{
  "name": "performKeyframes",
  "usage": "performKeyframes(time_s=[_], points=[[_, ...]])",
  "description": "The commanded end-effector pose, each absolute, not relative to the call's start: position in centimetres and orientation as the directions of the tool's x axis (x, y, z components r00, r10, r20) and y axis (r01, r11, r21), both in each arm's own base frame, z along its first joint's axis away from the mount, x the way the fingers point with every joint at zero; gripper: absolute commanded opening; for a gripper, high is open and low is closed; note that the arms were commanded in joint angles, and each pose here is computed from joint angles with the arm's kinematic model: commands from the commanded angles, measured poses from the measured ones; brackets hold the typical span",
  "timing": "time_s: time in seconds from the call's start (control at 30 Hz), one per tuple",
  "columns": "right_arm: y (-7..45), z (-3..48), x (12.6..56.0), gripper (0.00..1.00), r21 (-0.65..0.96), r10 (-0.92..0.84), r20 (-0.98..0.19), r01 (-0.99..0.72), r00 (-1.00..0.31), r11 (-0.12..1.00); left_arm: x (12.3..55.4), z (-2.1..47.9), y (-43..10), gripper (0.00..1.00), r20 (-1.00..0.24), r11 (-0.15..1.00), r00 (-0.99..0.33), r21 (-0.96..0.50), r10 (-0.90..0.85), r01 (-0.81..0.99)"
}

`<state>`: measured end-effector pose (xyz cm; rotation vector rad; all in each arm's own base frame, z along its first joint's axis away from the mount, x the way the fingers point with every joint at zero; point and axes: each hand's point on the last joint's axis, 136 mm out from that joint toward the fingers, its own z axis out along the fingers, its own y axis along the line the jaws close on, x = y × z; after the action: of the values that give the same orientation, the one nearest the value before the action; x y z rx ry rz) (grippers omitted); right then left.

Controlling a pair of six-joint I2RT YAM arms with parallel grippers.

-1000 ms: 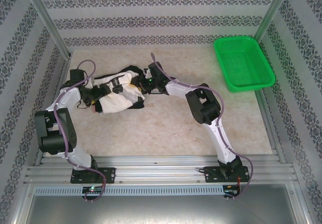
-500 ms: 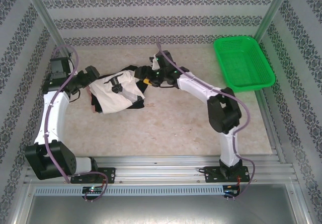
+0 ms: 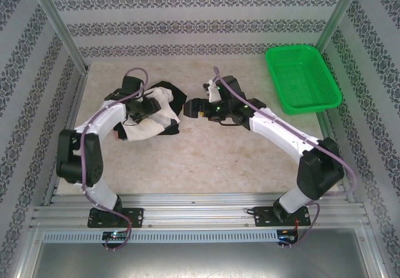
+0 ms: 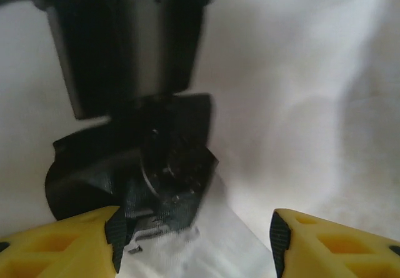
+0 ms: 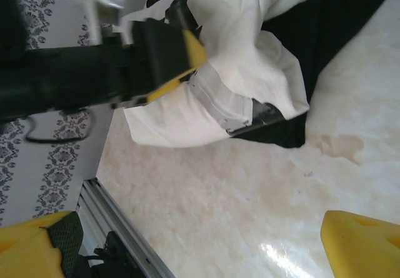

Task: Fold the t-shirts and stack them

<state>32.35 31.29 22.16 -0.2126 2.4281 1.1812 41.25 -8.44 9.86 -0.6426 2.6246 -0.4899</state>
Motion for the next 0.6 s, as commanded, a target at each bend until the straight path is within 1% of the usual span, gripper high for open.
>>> performKeyframes(time_s=[0.0, 0.17, 0.3, 0.4, 0.43, 0.57], points=[[30.2, 23.7, 31.1, 0.98, 0.703, 0.07, -0.475, -0.33, -0.877, 0.63, 42.7, 6.9, -6.1, 0.67, -0.326, 0.848, -0.792, -0.319, -0.517, -0.422], [28.7, 25.4, 30.0, 0.98, 0.694, 0.099, -0.491, -0.32, -0.865, 0.645, 45.8, 3.8, -1.1, 0.67, -0.32, 0.876, -0.818, -0.228, -0.479, -0.424], [27.2, 25.9, 29.2, 0.98, 0.681, 0.127, -0.497, -0.295, -0.858, 0.671, 50.5, 2.9, 2.1, 0.67, -0.352, 0.894, -0.823, -0.228, -0.446, -0.387], [26.1, 25.6, 28.7, 0.98, 0.671, 0.143, -0.485, -0.262, -0.863, 0.694, 54.0, 2.5, 3.5, 0.67, -0.374, 0.909, -0.831, -0.233, -0.412, -0.345], [25.8, 25.4, 28.5, 0.98, 0.668, 0.148, -0.48, -0.251, -0.865, 0.7, 55.1, 2.5, 4.1, 0.69, -0.385, 0.915, -0.831, -0.224, -0.401, -0.337], [25.0, 25.0, 28.0, 0.98, 0.655, 0.154, -0.47, -0.226, -0.869, 0.722, 58.0, 3.6, 4.9, 0.73, -0.4, 0.912, -0.826, -0.273, -0.397, -0.306]])
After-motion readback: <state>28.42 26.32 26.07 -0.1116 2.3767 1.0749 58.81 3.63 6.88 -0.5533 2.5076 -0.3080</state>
